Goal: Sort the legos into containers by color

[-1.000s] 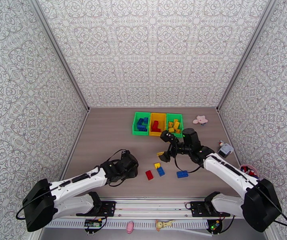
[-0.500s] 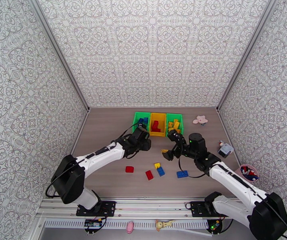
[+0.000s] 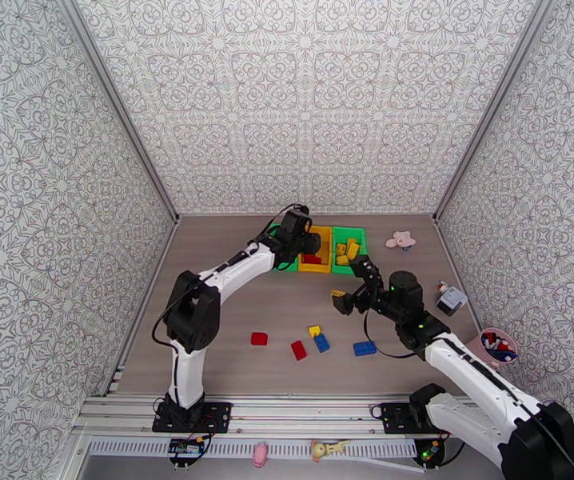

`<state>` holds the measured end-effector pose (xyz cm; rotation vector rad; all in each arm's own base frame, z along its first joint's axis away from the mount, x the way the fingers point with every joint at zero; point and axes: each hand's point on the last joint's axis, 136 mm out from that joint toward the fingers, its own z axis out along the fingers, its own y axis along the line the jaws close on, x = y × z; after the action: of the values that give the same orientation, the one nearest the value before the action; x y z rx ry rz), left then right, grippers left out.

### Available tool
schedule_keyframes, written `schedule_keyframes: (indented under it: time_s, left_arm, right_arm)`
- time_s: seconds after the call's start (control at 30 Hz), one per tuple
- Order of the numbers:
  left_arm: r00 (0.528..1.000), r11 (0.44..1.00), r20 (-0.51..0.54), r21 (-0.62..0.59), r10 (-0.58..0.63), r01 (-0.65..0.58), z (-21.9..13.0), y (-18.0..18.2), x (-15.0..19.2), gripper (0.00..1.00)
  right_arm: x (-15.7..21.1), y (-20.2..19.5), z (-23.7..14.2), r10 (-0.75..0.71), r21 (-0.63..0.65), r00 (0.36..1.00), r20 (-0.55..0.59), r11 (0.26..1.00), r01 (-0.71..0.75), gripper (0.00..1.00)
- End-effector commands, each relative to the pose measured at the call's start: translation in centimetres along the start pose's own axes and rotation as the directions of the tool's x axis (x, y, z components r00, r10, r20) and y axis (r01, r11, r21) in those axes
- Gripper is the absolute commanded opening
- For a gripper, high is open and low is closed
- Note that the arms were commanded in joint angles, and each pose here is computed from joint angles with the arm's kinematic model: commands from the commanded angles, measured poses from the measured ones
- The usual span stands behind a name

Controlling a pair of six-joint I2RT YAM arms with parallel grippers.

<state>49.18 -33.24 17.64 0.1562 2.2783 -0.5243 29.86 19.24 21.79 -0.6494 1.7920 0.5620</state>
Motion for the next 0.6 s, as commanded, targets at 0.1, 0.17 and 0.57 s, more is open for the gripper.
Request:
schedule_keyframes:
  time_s: [0.1, 0.17, 0.57]
  left_arm:
    - [0.998, 0.999, -0.050, -0.024, 0.024, -0.025, 2.9, 0.6, -0.1, 0.42]
    - [0.998, 0.999, -0.060, -0.034, 0.020, -0.022, 4.0, 1.0, 0.2, 0.42]
    - [0.997, 0.996, -0.051, -0.054, 0.061, -0.064, 6.2, 1.7, -0.8, 0.58]
  right_arm:
    - [-0.5, -2.2, -0.6, 0.044, 0.124, 0.998, 0.047, 0.991, -0.050, 0.99]
    - [-0.4, -2.6, -0.8, 0.047, 0.148, 0.998, 0.048, 0.988, -0.054, 0.99]
    - [-1.0, -2.1, -0.8, 0.050, 0.118, 0.997, 0.061, 0.991, -0.057, 1.00]
